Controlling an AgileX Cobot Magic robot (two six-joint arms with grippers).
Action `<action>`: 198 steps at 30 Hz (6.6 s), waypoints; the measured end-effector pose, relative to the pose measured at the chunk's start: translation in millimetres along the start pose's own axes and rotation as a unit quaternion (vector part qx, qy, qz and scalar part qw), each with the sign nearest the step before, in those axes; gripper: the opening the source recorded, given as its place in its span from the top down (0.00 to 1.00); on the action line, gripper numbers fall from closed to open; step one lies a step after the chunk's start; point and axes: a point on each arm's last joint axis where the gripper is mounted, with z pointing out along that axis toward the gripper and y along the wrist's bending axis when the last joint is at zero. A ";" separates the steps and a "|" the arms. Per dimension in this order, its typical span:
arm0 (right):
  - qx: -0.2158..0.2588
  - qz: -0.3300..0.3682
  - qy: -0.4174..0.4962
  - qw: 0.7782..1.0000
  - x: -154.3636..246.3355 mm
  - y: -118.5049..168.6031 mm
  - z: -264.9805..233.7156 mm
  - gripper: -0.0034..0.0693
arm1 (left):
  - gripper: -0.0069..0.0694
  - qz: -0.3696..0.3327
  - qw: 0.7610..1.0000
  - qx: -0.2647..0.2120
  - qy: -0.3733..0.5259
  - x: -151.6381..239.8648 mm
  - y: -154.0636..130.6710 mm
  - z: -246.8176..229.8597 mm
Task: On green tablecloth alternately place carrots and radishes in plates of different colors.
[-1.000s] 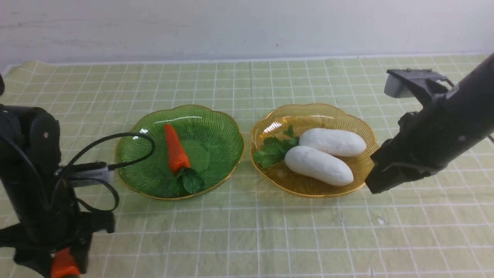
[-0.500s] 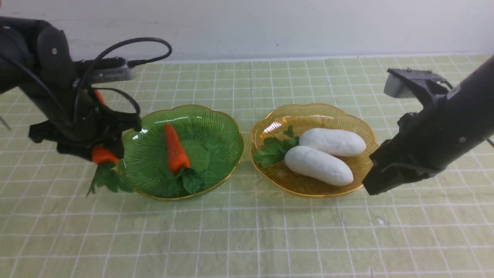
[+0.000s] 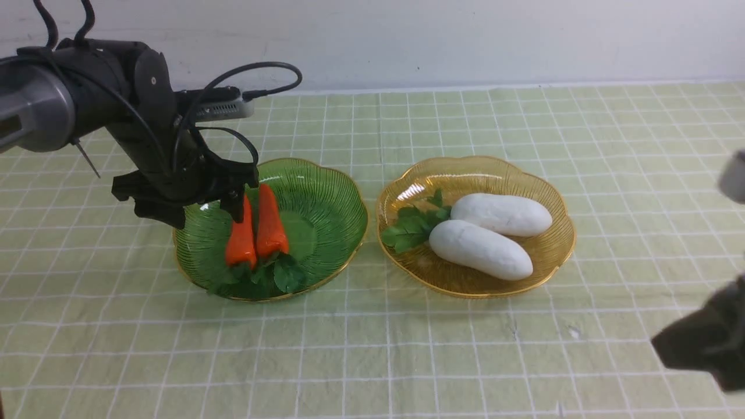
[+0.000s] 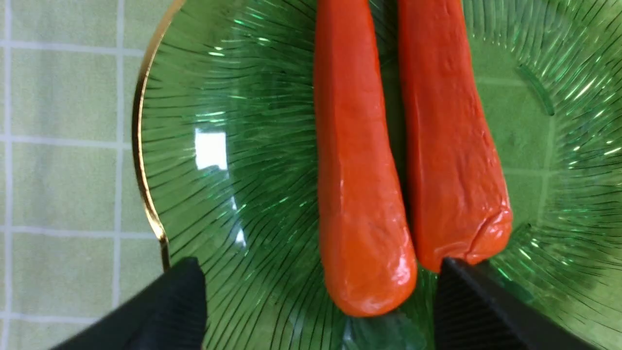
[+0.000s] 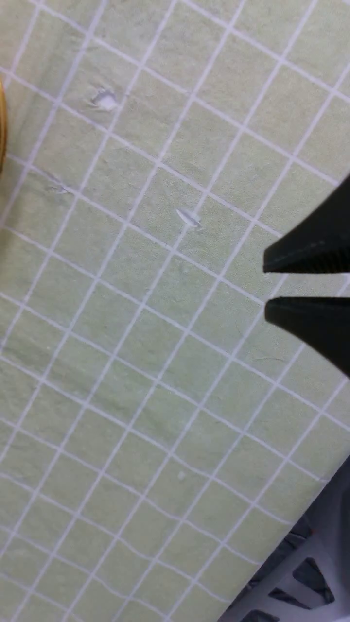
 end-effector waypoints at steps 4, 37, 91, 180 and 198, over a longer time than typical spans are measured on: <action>0.045 -0.023 -0.143 0.988 34.0 13.1 -25.9 0.86 | 0.15 0.002 1.000 -0.004 0.007 0.5 0.6 -1.2; 0.211 -0.045 -0.507 0.835 82.1 -4.0 -26.2 0.86 | 0.92 0.026 0.998 -0.013 0.050 8.4 2.0 -1.8; 0.318 -0.049 -0.342 0.883 173.7 -29.5 66.1 0.86 | 0.92 0.110 0.981 -0.037 -0.156 82.2 30.3 -247.3; 0.284 0.020 -0.365 0.887 173.5 -28.5 66.4 0.86 | 0.92 0.060 0.896 0.039 -0.439 346.6 88.1 -63.2; 0.284 0.020 -0.365 0.887 173.5 -28.5 66.4 0.86 | 0.92 0.060 0.896 0.039 -0.439 346.6 88.1 -63.2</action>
